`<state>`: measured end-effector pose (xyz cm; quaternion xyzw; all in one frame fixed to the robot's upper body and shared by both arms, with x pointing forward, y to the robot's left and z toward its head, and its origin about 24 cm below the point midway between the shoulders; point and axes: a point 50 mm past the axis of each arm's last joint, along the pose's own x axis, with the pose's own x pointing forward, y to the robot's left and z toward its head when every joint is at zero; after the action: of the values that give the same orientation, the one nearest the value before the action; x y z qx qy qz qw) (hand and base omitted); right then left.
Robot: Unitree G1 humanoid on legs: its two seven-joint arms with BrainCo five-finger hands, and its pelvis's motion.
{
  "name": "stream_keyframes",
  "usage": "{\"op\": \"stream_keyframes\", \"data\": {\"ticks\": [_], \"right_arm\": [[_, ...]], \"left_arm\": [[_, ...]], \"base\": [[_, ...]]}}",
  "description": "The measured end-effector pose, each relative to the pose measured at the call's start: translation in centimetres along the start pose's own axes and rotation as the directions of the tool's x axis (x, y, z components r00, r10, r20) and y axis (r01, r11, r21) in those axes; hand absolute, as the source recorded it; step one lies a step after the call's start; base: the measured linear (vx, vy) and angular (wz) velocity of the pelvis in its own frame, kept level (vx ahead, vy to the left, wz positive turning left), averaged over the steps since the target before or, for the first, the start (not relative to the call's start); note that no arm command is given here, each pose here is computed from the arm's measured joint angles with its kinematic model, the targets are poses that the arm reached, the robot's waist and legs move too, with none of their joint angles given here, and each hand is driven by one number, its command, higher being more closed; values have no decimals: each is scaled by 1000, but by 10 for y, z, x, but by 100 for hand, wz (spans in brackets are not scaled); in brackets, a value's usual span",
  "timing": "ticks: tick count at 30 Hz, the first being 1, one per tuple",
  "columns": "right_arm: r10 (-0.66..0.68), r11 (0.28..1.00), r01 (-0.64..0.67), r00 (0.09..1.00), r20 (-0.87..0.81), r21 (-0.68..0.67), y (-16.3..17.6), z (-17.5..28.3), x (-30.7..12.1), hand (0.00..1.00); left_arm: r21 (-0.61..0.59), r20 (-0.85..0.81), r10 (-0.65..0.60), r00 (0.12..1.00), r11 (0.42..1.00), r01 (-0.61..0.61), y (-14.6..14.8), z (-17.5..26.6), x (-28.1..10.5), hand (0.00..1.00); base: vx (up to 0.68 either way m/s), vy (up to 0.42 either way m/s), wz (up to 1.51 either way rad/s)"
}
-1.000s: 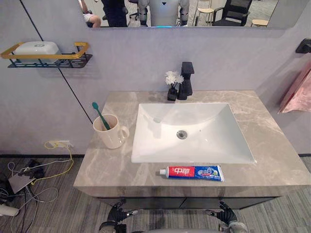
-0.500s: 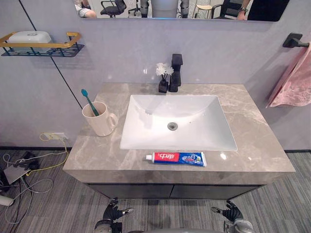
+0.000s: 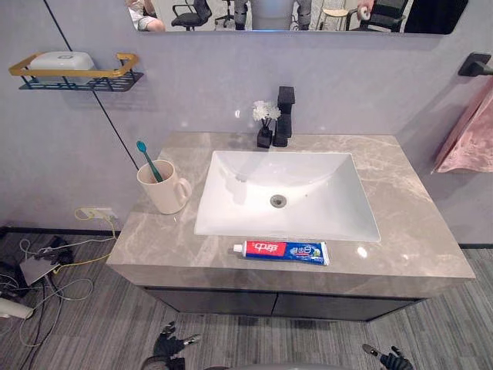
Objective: Organize washtable
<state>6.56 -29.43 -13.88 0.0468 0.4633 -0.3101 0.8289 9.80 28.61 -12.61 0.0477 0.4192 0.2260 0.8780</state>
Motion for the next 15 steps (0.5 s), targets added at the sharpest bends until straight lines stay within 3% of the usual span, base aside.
{"op": "stream_keyframes", "data": {"ticks": [5,9,11,15], "right_arm": [[4,1000,-4,999,39,3,-3,9,1,0],[26,999,-24,997,73,-25,-2,12,-1,0],[38,999,-35,995,92,-34,0,12,-3,0],[45,998,-42,996,77,-37,2,5,-5,0]], "left_arm": [[-61,166,162,973,986,-154,47,43,2,0],[-82,458,236,857,971,-224,74,115,-16,0],[-101,651,273,708,956,-276,79,165,-43,0],[-123,850,255,461,947,-297,67,220,-88,0]], "base": [[15,-7,10],[1,-3,9],[-22,0,13],[-46,3,25]]}}
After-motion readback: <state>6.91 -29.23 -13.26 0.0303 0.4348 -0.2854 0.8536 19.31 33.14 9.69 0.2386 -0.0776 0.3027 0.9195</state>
